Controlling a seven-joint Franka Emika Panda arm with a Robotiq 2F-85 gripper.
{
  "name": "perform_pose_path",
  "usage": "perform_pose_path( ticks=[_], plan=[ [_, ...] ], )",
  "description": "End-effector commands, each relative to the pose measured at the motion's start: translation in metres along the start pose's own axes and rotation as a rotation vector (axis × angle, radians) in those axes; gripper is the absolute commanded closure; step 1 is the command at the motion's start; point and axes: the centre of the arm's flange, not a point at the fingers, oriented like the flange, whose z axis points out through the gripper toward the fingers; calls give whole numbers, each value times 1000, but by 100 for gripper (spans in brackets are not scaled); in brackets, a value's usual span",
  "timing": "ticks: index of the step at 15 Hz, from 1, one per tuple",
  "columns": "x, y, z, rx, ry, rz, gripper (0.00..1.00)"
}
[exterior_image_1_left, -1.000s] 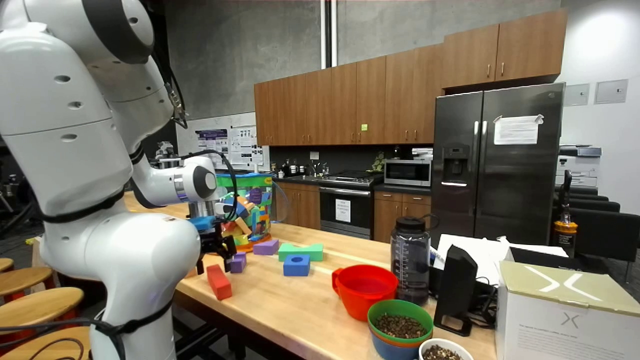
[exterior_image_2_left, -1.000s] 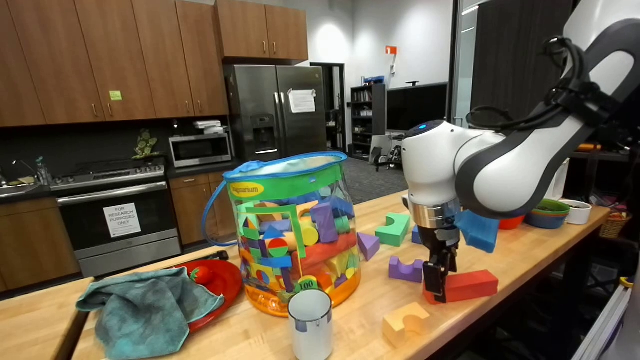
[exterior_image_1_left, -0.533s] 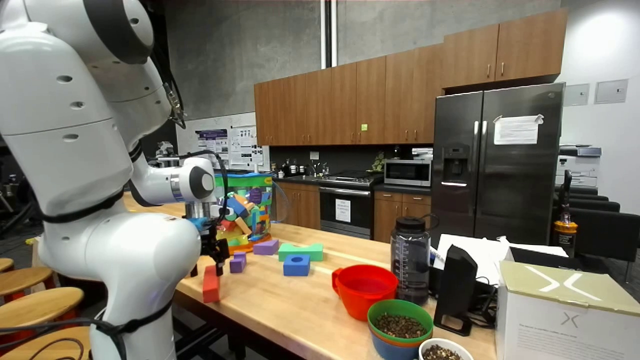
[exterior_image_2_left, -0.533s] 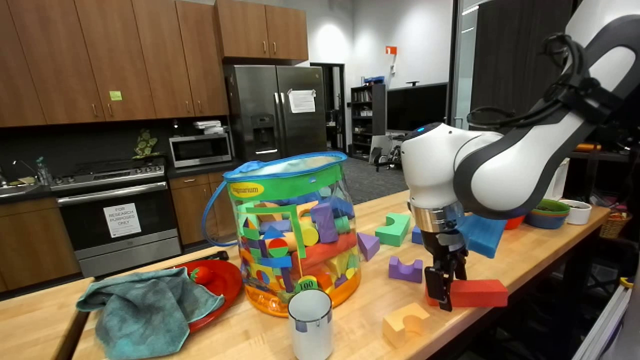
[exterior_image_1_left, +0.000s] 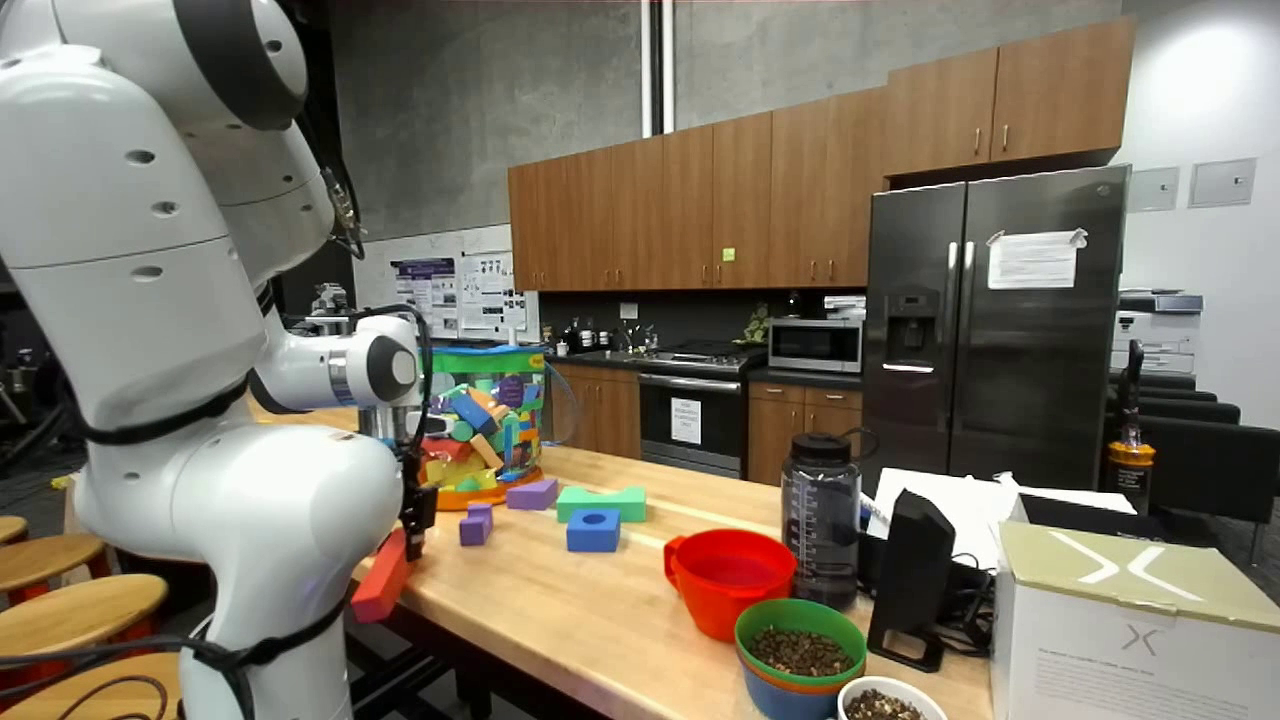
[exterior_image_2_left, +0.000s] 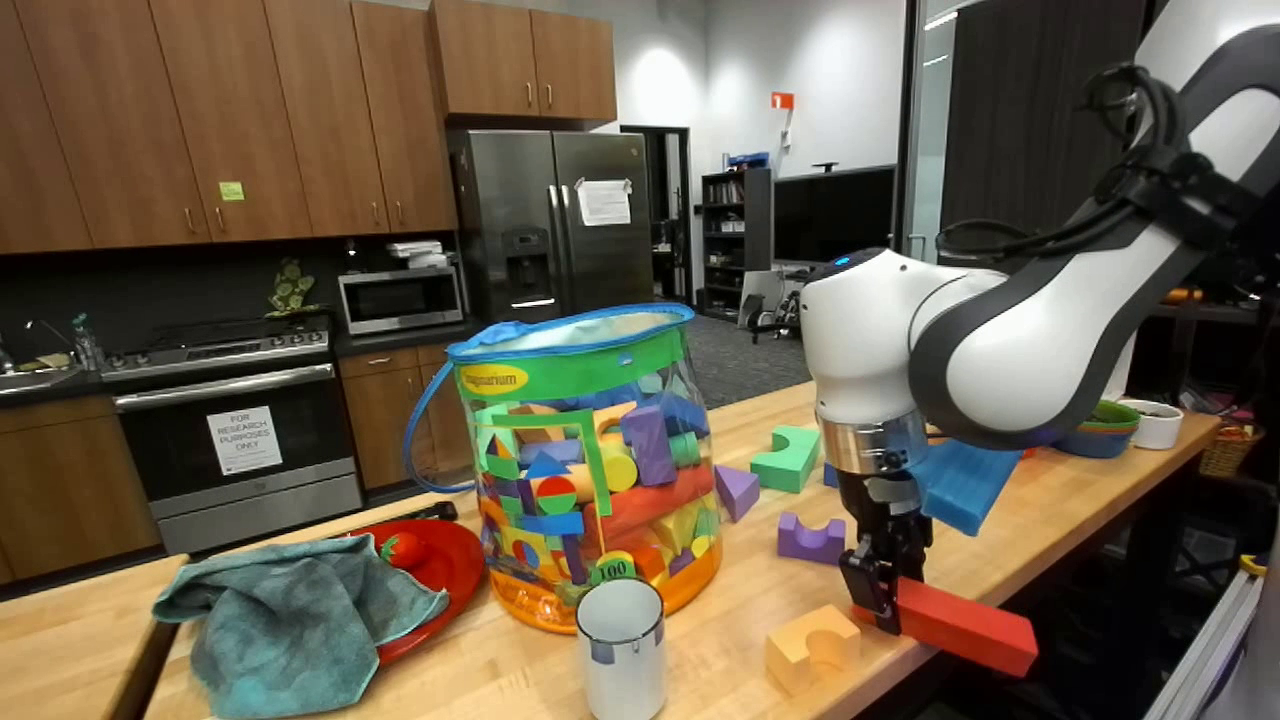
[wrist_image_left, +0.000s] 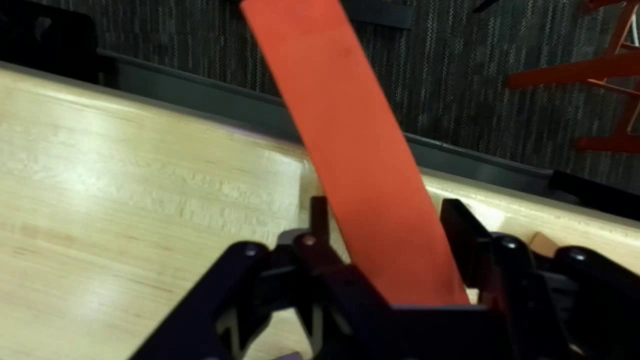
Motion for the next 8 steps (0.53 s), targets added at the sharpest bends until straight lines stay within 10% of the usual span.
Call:
perform_pose_path(
  ticks=[1,8],
  plan=[
    [-42,18,26,9,28,16,73],
    [-32,23,10,-9,12,-11,84]
  ],
)
